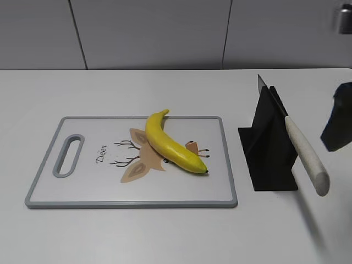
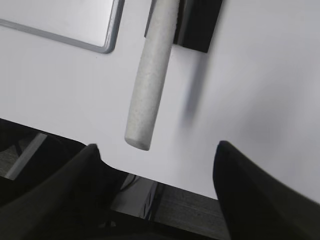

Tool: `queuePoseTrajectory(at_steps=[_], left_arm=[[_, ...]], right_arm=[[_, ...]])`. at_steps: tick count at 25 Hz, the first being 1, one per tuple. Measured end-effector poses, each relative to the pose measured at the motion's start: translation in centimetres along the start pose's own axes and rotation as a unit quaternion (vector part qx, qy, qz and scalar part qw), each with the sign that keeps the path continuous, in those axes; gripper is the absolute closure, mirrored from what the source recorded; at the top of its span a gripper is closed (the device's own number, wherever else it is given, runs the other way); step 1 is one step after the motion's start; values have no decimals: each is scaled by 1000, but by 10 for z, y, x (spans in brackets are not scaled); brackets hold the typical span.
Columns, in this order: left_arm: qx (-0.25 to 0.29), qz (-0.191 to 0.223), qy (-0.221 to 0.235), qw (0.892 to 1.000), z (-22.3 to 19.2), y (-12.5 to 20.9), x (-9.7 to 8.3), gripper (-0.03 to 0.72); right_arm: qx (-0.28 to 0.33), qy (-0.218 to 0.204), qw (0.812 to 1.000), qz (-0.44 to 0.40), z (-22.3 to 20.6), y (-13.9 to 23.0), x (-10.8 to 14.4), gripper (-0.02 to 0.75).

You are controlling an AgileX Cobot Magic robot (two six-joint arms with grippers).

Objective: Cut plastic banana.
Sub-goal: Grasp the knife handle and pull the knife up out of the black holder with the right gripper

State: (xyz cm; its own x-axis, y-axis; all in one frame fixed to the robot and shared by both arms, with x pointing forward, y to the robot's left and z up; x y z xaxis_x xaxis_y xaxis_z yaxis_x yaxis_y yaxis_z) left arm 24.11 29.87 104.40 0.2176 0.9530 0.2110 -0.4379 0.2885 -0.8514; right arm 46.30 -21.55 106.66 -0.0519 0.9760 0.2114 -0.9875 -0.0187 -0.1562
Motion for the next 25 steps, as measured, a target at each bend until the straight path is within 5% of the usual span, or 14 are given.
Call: queuePoseTrajectory(at_steps=[7,14,25], left_arm=[[0,0,0,1000,0,0,0,115],[0,0,0,1000,0,0,0,115],[0,0,0,1000,0,0,0,115]], right_arm=[[45,35,998,-6,-46,-9,27,198],[67,89,993,-28,-83,-23,20,214],[95,107,989,-31,-115,-29,18,262]])
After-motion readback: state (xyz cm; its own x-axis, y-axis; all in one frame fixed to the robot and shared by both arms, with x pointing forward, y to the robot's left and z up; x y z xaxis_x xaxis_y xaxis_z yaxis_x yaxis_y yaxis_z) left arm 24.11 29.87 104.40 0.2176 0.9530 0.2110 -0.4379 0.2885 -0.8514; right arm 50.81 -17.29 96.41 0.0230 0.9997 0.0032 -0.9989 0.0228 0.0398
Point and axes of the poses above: a point on each arm's last joint axis where the gripper is mounted, z pointing back along that axis away from the gripper, x along the wrist's bending axis when the last joint is at zero, y = z × x, the point moved 1 cm from there along -z, pointing out along that axis toward the gripper, and after that the axes turned 10 degrees about -z, right-handed, at the moved point
